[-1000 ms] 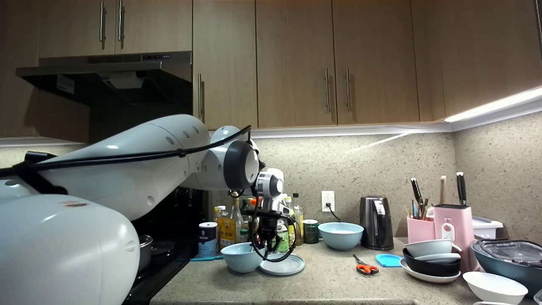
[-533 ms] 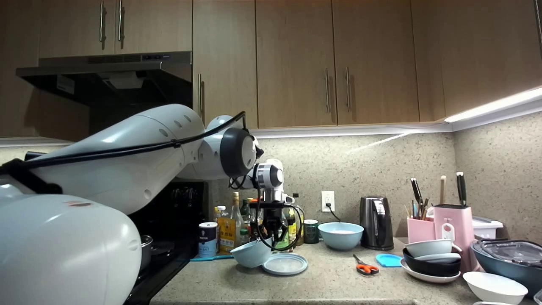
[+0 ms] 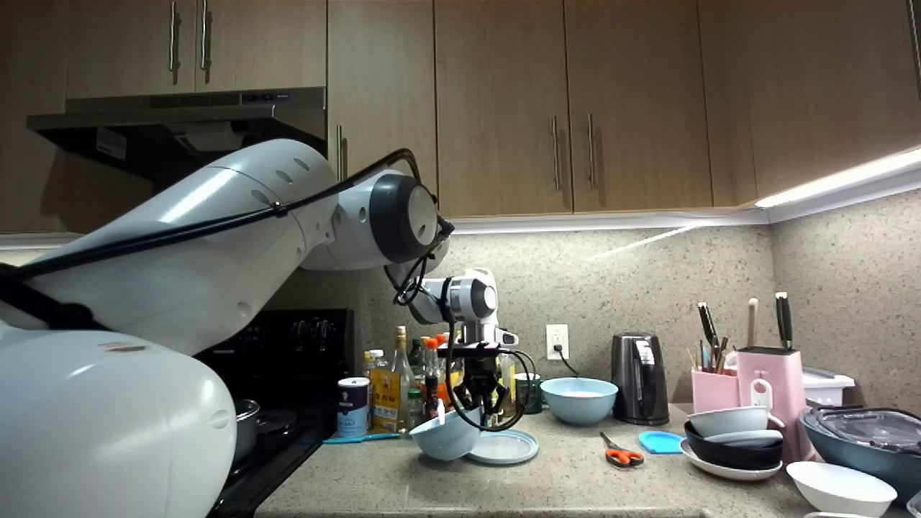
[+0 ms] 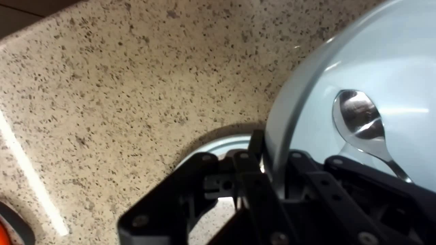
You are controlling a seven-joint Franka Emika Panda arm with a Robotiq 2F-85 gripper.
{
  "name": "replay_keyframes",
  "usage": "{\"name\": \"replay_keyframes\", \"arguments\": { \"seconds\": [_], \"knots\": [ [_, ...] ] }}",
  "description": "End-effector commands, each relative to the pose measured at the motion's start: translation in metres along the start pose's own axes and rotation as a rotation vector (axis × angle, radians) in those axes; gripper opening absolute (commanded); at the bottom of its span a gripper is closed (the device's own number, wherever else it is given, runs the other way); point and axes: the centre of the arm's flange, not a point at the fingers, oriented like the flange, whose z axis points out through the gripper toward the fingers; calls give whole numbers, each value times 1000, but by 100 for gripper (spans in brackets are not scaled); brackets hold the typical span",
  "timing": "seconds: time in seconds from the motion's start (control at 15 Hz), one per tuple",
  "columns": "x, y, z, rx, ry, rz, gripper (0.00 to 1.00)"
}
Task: Put the clear lunch box beside the sink and then move the blue bowl to the right
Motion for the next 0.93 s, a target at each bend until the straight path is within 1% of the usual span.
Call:
{"name": "replay_keyframes", "arguments": {
  "seconds": [0.0, 0.13, 0.2, 0.27, 0.33, 0.4, 0.6, 0.67, 0.73, 0.87],
  "knots": [
    [-51, 18, 1, 17, 15, 46, 6],
    [-57, 24, 3, 28, 20, 45, 6],
    [-60, 27, 4, 41, 55, 3, 6],
    [-62, 29, 5, 59, 80, 1, 6],
    [-67, 34, 6, 103, 134, -12, 7],
    [-69, 39, 7, 131, 179, -7, 7],
    [-70, 61, 18, 238, 295, 52, 7],
    [-65, 63, 24, 246, 301, 60, 7],
    [-43, 53, 19, 190, 268, 73, 8],
    [-46, 63, 28, 207, 278, 84, 8]
  ]
}}
